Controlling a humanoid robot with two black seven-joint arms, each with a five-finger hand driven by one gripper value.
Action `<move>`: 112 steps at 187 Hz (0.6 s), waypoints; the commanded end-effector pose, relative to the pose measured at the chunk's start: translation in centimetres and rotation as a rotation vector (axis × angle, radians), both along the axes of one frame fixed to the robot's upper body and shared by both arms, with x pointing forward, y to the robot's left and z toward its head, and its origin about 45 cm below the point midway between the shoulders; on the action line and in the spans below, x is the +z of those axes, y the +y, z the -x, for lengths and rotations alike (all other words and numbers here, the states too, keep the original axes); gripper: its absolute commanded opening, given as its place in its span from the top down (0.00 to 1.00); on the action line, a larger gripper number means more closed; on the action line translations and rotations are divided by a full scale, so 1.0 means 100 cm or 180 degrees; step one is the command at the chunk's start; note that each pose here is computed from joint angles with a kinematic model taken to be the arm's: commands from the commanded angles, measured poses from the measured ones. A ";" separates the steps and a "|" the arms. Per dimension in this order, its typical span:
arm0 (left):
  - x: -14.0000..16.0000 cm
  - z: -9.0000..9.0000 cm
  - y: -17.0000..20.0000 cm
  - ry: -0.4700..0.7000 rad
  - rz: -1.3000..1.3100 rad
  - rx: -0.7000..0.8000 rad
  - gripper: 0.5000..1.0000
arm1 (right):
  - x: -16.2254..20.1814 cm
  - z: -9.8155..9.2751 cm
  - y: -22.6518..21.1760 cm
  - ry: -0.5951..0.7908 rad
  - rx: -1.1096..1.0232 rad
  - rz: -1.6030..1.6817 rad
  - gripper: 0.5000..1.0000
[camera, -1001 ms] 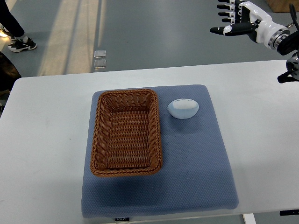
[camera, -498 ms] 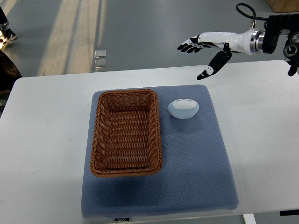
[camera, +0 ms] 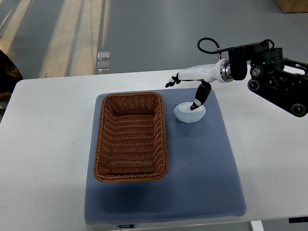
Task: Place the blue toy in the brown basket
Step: 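Close the right hand fingers around the white-blue toy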
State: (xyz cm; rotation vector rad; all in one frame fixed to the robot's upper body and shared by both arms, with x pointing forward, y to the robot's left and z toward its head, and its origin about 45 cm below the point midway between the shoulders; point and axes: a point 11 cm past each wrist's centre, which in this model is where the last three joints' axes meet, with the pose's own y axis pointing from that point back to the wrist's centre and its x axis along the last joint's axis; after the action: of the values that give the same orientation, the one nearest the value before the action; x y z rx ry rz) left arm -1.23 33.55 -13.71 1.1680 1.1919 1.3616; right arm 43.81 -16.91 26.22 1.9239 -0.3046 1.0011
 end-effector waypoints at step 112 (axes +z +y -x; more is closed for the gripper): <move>0.000 0.000 0.000 -0.0002 0.0003 0.0003 0.00 | -0.046 0.000 0.006 -0.0129 0.0020 0.0350 0.22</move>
State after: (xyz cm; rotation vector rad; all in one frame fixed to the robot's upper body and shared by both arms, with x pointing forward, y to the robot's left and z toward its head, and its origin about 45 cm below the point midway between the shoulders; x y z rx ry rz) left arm -1.23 33.55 -13.71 1.1679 1.1917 1.3623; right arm 43.37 -16.55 22.43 1.8260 -0.2466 1.0384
